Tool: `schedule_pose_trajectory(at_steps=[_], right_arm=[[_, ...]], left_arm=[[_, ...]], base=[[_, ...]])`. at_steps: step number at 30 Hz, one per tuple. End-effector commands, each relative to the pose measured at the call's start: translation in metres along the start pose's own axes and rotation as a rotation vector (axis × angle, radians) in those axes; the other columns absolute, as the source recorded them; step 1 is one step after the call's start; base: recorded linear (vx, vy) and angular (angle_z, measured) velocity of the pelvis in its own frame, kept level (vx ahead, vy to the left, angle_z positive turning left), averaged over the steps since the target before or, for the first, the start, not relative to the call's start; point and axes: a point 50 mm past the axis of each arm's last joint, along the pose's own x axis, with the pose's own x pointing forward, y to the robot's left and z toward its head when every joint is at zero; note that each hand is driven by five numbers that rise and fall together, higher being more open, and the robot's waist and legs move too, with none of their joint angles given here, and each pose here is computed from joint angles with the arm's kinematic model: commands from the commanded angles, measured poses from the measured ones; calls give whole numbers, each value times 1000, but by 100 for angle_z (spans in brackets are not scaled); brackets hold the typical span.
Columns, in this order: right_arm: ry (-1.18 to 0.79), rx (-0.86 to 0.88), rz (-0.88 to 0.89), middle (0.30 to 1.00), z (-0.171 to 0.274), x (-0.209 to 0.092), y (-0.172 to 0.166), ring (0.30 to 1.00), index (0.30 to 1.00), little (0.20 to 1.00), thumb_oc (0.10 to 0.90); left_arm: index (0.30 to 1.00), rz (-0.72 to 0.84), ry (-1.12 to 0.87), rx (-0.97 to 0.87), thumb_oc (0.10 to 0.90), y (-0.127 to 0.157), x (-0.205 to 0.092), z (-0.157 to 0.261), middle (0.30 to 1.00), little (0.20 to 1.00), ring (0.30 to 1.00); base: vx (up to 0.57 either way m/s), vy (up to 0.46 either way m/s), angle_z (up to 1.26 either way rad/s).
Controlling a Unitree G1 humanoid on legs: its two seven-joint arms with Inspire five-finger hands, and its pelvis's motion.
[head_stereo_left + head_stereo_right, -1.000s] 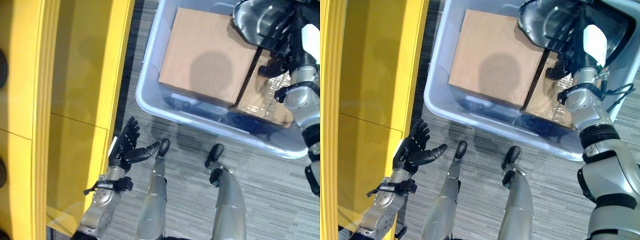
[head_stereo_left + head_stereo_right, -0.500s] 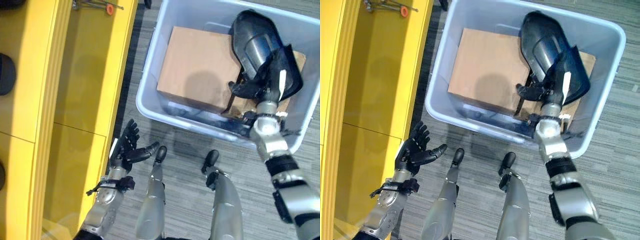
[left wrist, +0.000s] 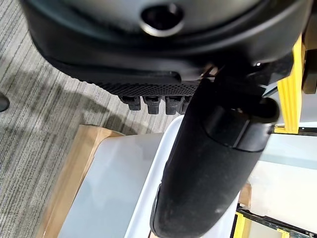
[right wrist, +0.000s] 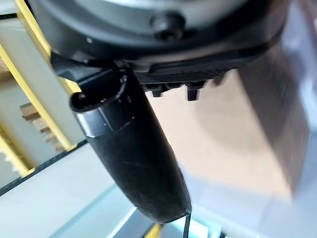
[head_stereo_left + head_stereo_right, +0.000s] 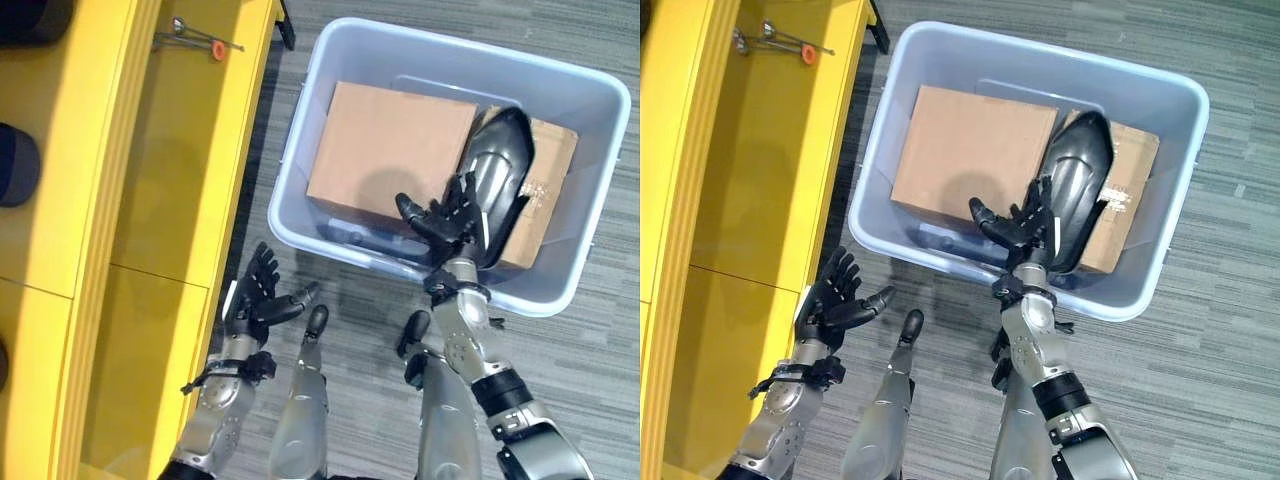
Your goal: Move parts from the plastic box to the shelf.
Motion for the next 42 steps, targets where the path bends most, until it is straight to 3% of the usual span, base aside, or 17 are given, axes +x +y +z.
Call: schedule_pose_trajectory(at_steps=[1, 5, 13, 21, 25, 30, 31, 33, 37, 42], right_arm=[[-170, 219, 289, 1000, 28, -2, 71, 1000, 1000, 1000, 900], [-215, 327, 359, 1000, 42, -8, 89, 1000, 1000, 1000, 900], [-292, 357, 487, 1000, 66, -18, 108, 1000, 1000, 1000, 900], [-384, 179, 492, 1000, 83, -21, 96, 1000, 1000, 1000, 900], [-467, -111, 531, 1000, 96, -21, 87, 1000, 1000, 1000, 900], [-562, -608, 590, 1000, 114, -15, 73, 1000, 1000, 1000, 900], [-562, -608, 590, 1000, 114, -15, 73, 1000, 1000, 1000, 900], [-598, -904, 651, 1000, 120, -12, 68, 1000, 1000, 1000, 900], [-510, -1253, 702, 1000, 121, 4, 49, 1000, 1000, 1000, 900], [-479, -1568, 747, 1000, 127, 18, 41, 1000, 1000, 1000, 900]], left_arm=[[1000, -62, -72, 77, 900, 2, -12, 18, 1000, 1000, 1000], [1000, -66, -66, 79, 900, 2, -14, 18, 1000, 1000, 1000], [1000, -62, -46, 87, 900, 9, -21, 17, 1000, 1000, 1000], [1000, -73, -39, 77, 900, 12, -26, 18, 1000, 1000, 1000], [1000, -74, -52, 95, 900, 18, -30, 22, 1000, 1000, 1000], [1000, -91, -66, 122, 900, 25, -35, 27, 1000, 1000, 1000], [1000, -91, -66, 122, 900, 25, -35, 27, 1000, 1000, 1000], [1000, -105, -69, 136, 900, 28, -38, 29, 1000, 1000, 1000], [1000, -135, -66, 159, 900, 31, -40, 30, 1000, 1000, 1000], [1000, -146, -76, 174, 900, 32, -37, 33, 1000, 1000, 1000]], base=[[15, 32, 1], [4, 11, 2], [7, 16, 2], [5, 15, -6], [9, 10, -17], [1, 0, -7], [-2, -8, -5], [2, -12, -7], [-1, -5, -1], [-12, -6, 0]])
